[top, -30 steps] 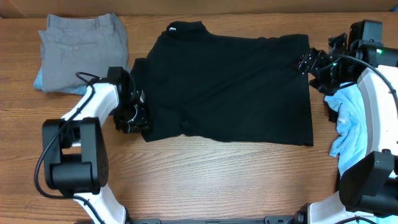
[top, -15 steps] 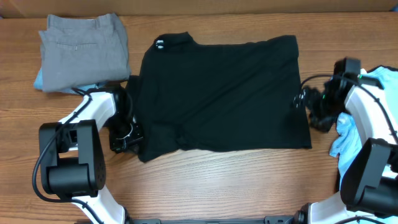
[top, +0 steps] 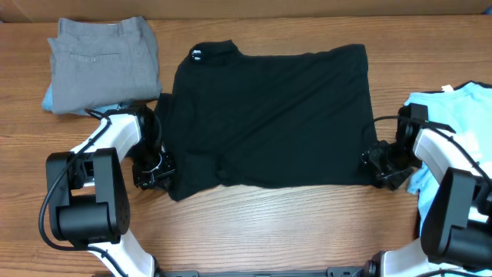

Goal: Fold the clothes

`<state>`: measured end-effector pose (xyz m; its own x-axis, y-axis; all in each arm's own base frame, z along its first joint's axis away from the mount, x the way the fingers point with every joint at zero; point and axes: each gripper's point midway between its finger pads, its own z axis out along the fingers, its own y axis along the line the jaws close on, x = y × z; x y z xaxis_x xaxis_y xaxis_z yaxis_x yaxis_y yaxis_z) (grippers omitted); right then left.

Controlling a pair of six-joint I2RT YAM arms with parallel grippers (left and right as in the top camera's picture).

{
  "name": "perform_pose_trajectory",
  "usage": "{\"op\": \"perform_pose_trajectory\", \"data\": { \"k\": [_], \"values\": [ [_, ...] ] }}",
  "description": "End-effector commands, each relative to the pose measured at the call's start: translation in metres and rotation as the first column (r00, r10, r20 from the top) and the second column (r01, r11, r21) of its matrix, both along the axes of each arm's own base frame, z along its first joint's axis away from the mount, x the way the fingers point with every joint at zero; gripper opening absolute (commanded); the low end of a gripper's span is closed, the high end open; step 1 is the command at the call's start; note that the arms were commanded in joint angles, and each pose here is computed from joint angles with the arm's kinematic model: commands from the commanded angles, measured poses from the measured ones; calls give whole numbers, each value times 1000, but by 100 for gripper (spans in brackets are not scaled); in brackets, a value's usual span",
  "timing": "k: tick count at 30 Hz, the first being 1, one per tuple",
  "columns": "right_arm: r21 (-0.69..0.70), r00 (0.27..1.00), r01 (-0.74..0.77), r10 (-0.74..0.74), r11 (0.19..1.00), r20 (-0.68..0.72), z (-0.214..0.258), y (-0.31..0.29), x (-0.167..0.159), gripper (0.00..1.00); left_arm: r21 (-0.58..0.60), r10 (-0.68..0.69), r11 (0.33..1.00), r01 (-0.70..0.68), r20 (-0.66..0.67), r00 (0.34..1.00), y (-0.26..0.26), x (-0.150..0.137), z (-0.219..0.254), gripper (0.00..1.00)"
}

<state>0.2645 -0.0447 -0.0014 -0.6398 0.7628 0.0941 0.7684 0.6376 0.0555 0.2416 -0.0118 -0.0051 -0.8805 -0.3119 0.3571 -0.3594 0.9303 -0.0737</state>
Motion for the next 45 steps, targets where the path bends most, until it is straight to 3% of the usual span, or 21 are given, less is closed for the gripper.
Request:
{"op": "perform_pose_trajectory", "data": {
  "k": [1, 2, 10, 15, 22, 24, 26, 29, 32, 35, 38, 39, 42, 45],
  "values": [
    [-31, 998, 53, -54, 998, -45, -16, -3, -15, 9, 95, -29, 995, 30, -17, 999, 20, -4, -13, 8],
    [-46, 997, 52, -55, 998, -59, -14, -6, -18, 4, 99, -31, 995, 33, -24, 999, 22, -6, -13, 7],
    [-190, 981, 70, -102, 979, -167, 26, -31, -54, 4, 221, -17, 975, 38, -96, 995, 59, -23, -7, 5],
    [-264, 975, 77, -128, 961, -182, 40, -41, -66, 4, 218, 18, 976, 7, -111, 994, 67, -28, -5, 8],
    [-260, 969, 69, -126, 963, -210, 42, -39, -73, 4, 203, 21, 979, 10, -149, 989, 64, -36, -1, 15],
    [-259, 968, 68, -126, 964, -215, 42, -39, -75, 9, 191, 24, 982, 6, -156, 988, 62, -37, 2, 24],
    [-260, 970, 70, -126, 963, -207, 42, -39, -72, 18, 176, 16, 984, 11, -154, 988, 60, -34, 6, 45],
    [-230, 977, 67, -111, 971, -183, 45, -36, -64, 49, 174, 10, 985, 14, -141, 990, 62, -26, 14, 56],
    [-156, 992, 20, -40, 988, -122, 54, -28, -44, 58, 177, -3, 984, 20, -97, 995, 65, -8, 29, 54],
    [-113, 999, -8, 4, 994, -33, 70, -24, -17, 59, 188, 0, 982, 0, 3, 1000, 69, 23, 51, 54],
    [-40, 990, -62, 66, 997, 121, 90, -13, 21, 58, 86, -28, 996, 13, 171, 985, 54, 66, 70, 43],
    [9, 971, -116, 112, 993, 211, 99, -3, 40, 58, 33, -42, 999, 35, 247, 968, 44, 84, 76, 34],
    [87, 889, -247, 190, 965, 416, 116, 21, 79, 58, -75, -115, 983, 167, 460, 880, 13, 131, 84, 20],
    [82, 812, -316, 225, 945, 539, 128, 37, 107, 57, -43, -199, 960, 277, 590, 783, -6, 161, 81, 13]
  ]
}}
